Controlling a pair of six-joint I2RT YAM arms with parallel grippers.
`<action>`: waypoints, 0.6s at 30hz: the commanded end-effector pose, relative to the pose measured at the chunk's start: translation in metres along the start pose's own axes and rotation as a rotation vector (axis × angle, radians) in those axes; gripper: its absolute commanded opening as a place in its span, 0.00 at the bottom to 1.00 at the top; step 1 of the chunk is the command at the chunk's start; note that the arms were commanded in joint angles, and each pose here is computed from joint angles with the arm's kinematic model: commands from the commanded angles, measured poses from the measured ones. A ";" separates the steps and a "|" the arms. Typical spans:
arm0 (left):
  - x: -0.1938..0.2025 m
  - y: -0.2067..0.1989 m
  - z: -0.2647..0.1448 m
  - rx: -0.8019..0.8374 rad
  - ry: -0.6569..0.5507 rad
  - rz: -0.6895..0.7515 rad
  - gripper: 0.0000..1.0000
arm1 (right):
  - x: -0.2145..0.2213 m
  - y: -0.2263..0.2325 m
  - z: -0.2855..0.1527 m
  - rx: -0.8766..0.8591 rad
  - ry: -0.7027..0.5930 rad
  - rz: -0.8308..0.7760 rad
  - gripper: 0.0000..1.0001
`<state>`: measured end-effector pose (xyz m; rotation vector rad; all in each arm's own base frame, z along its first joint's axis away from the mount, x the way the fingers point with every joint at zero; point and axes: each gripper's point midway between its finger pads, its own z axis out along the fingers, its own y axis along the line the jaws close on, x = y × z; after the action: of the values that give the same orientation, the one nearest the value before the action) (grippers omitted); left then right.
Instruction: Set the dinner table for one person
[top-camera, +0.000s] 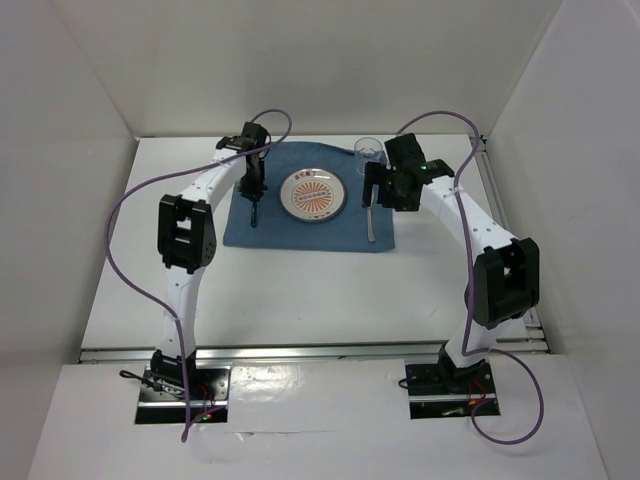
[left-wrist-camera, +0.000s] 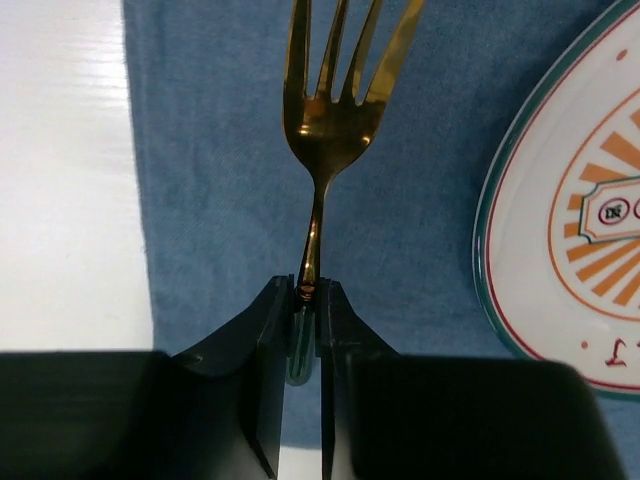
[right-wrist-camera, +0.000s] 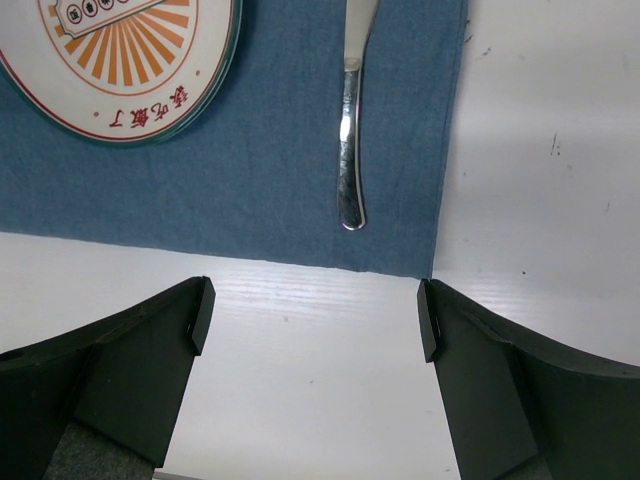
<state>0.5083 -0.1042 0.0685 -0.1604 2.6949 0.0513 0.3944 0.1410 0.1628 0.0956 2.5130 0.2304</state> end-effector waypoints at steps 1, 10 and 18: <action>-0.004 -0.007 0.010 0.013 0.006 0.024 0.00 | -0.009 -0.003 -0.021 0.014 -0.050 0.009 0.95; -0.012 -0.011 0.023 -0.017 -0.007 0.047 0.23 | -0.005 -0.009 -0.019 0.027 -0.035 0.015 0.95; -0.040 -0.017 -0.014 0.032 -0.110 0.018 0.69 | -0.004 -0.011 -0.022 0.041 -0.029 0.015 0.97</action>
<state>0.5280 -0.1121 0.0518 -0.1194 2.6948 0.0707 0.3925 0.1351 0.1641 0.1084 2.5136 0.2015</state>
